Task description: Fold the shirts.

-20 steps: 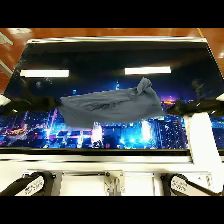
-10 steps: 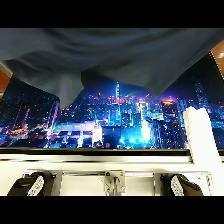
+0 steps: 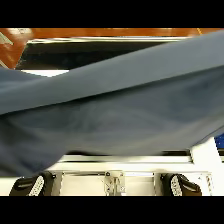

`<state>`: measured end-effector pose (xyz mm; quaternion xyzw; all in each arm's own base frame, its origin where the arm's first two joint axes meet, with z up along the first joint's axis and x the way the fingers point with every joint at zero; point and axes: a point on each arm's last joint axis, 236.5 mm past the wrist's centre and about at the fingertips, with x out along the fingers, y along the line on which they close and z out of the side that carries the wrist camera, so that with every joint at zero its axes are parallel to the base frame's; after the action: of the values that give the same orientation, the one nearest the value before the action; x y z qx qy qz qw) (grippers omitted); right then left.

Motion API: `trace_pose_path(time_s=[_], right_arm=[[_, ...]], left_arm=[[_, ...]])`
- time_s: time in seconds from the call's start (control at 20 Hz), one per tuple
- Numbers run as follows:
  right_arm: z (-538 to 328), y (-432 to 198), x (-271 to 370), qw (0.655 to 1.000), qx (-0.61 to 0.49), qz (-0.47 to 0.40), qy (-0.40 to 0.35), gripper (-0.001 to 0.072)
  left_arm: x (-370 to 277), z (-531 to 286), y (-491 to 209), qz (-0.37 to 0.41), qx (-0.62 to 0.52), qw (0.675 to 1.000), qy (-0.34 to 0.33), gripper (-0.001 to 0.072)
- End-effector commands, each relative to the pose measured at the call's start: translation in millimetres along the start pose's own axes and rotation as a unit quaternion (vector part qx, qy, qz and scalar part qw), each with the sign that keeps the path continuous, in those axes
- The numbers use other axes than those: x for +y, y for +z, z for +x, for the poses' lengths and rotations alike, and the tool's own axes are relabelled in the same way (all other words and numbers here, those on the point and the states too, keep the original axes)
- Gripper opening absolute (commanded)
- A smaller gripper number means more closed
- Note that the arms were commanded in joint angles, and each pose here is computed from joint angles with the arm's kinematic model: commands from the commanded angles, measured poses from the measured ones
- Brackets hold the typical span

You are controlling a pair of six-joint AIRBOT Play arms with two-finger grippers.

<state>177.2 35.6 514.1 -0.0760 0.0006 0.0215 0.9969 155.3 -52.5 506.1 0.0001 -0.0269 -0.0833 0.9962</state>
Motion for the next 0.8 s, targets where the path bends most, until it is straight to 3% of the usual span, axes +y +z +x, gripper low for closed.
trace_pose_path(time_s=[0.0, 0.3, 0.5, 0.6, 0.75], right_arm=[[-11, -66, -15, 0.989, 0.142, 0.027, -0.037, 0.0065], [23, -176, -21, 0.926, 0.362, 0.111, -0.002, 0.0064], [79, -289, -12, 0.842, 0.499, 0.193, 0.064, 0.0064], [133, -318, -6, 0.837, 0.482, 0.24, 0.094, 0.0064], [229, -347, -3, 0.877, 0.43, 0.194, 0.088, 0.0064]], left_arm=[[15, 1, -63, -0.014, 0.122, 0.992, 0.028, 0.0038], [31, 43, -172, -0.058, 0.275, 0.959, 0.023, 0.0038], [49, 91, -249, -0.097, 0.353, 0.93, 0.026, 0.0039], [64, 129, -273, -0.113, 0.354, 0.928, 0.036, 0.0039], [85, 190, -311, -0.127, 0.36, 0.923, 0.038, 0.004]])
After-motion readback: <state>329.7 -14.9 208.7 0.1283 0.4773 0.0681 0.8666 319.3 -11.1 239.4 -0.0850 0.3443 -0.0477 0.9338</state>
